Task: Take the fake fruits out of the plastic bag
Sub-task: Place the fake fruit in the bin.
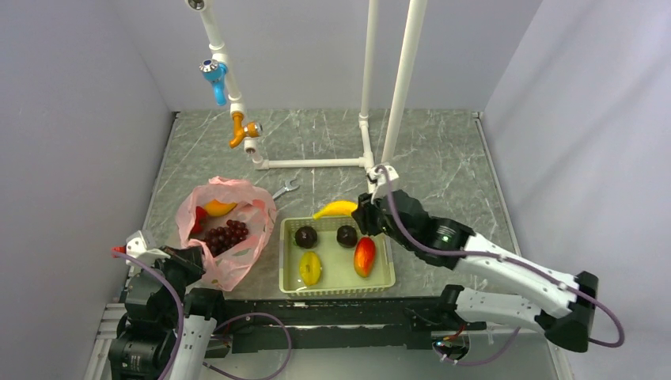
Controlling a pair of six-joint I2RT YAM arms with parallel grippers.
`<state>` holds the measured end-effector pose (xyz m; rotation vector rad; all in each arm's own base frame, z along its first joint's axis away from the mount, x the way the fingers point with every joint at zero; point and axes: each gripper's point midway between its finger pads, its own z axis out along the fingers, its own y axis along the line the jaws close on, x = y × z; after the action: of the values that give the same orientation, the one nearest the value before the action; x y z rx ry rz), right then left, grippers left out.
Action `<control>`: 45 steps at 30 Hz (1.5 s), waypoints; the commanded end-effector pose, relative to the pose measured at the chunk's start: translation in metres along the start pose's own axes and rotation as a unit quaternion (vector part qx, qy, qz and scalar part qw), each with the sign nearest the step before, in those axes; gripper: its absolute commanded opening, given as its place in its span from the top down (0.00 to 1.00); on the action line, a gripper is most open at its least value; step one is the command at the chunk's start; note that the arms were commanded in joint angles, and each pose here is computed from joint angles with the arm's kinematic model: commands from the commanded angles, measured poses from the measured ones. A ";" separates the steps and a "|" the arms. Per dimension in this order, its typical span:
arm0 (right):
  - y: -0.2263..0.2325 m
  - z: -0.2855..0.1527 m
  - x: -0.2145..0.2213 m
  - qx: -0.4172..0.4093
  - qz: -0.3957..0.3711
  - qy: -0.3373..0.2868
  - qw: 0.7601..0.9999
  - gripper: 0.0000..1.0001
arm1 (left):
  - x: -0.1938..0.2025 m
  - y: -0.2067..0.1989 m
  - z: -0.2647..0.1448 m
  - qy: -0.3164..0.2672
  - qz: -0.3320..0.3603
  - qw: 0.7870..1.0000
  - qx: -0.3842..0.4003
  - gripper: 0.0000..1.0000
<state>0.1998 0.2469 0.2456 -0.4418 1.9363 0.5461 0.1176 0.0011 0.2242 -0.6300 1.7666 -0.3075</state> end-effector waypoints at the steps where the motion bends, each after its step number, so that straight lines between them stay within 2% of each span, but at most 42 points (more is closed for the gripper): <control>1: -0.006 0.019 0.051 0.012 0.032 0.119 0.992 1.00 | -0.018 -0.006 -0.044 -0.123 -0.026 0.987 0.101 1.00; 3: -0.012 0.024 0.069 0.030 0.016 0.174 0.984 1.00 | -0.018 -0.009 -0.044 -0.121 -0.022 0.987 0.108 1.00; 6: -0.001 0.030 0.096 0.003 0.022 0.229 0.973 1.00 | -0.017 -0.013 -0.042 -0.118 -0.014 0.986 0.117 1.00; 8: 0.009 0.032 0.105 -0.020 0.042 0.238 0.970 1.00 | -0.016 -0.013 -0.040 -0.115 -0.011 0.987 0.113 1.00; 13: 0.009 0.042 0.116 -0.010 0.051 0.248 0.967 1.00 | -0.015 -0.014 -0.037 -0.108 -0.009 0.989 0.105 1.00; 15: 0.006 0.042 0.123 -0.003 0.050 0.258 0.965 0.88 | -0.014 -0.014 -0.036 -0.107 -0.006 0.989 0.105 1.00; 17: 0.008 0.039 0.125 -0.014 0.039 0.260 0.965 0.71 | -0.015 -0.015 -0.037 -0.109 -0.004 0.988 0.105 1.00; 20: 0.005 0.035 0.110 -0.009 0.019 0.231 0.973 0.49 | -0.015 -0.014 -0.037 -0.112 -0.007 0.989 0.101 1.00; 24: 0.005 0.030 0.072 -0.017 -0.007 0.164 0.986 0.29 | -0.015 -0.010 -0.035 -0.111 -0.013 0.990 0.087 1.00; 26: 0.010 0.029 0.052 -0.030 -0.016 0.133 0.990 0.24 | -0.015 -0.008 -0.035 -0.109 -0.017 0.991 0.082 1.00; 31: 0.056 0.029 0.002 -0.120 -0.046 0.067 0.989 0.21 | -0.015 -0.009 -0.034 -0.107 -0.014 0.991 0.080 1.00; 38: 0.162 0.019 -0.025 -0.255 -0.124 0.004 0.959 0.22 | -0.014 -0.014 -0.031 -0.103 0.004 0.991 0.085 1.00; 40: 0.181 0.024 -0.029 -0.276 -0.118 0.002 0.954 0.26 | -0.014 -0.015 -0.032 -0.105 0.007 0.991 0.087 1.00; 45: 0.206 0.048 -0.030 -0.287 -0.110 0.008 0.952 0.45 | -0.020 -0.011 -0.040 -0.142 -0.003 0.986 0.084 1.00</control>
<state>0.1321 0.4182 0.2659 -1.0404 1.7817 0.8946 0.1204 -0.0029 0.2246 -0.6013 1.7660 -0.2929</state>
